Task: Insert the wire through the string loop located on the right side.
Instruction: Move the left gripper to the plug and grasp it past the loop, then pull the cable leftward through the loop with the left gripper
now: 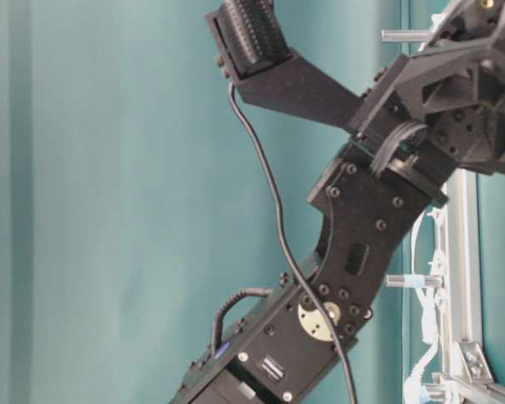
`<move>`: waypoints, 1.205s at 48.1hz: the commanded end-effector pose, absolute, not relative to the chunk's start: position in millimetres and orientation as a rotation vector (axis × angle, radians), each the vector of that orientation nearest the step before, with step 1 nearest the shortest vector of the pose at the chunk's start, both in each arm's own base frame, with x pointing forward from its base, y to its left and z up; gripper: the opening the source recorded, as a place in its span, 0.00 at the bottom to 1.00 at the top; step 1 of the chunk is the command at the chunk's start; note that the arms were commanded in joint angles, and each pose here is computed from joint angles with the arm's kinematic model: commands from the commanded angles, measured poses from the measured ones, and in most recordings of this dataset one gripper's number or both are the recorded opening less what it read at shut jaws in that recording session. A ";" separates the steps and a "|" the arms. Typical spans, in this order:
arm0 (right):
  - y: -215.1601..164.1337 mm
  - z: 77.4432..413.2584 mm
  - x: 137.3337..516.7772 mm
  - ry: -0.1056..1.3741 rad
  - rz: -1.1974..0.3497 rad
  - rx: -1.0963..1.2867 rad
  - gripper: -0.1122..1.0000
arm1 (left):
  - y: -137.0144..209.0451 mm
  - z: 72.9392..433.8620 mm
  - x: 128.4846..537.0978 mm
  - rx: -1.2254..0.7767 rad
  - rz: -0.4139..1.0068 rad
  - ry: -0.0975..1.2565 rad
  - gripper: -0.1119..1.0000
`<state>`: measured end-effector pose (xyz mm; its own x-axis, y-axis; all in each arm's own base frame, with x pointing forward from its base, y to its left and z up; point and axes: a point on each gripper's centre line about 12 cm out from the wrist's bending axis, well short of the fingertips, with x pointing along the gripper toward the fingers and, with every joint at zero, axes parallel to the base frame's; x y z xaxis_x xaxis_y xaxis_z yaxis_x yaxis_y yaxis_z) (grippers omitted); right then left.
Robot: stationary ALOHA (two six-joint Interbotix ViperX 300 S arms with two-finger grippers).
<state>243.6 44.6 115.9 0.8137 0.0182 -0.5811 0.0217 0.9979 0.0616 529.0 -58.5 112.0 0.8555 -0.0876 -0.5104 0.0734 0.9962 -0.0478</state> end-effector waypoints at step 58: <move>44.2 119.5 245.2 0.601 -0.004 0.068 0.97 | -52.5 162.9 472.6 -0.024 -0.089 0.624 0.30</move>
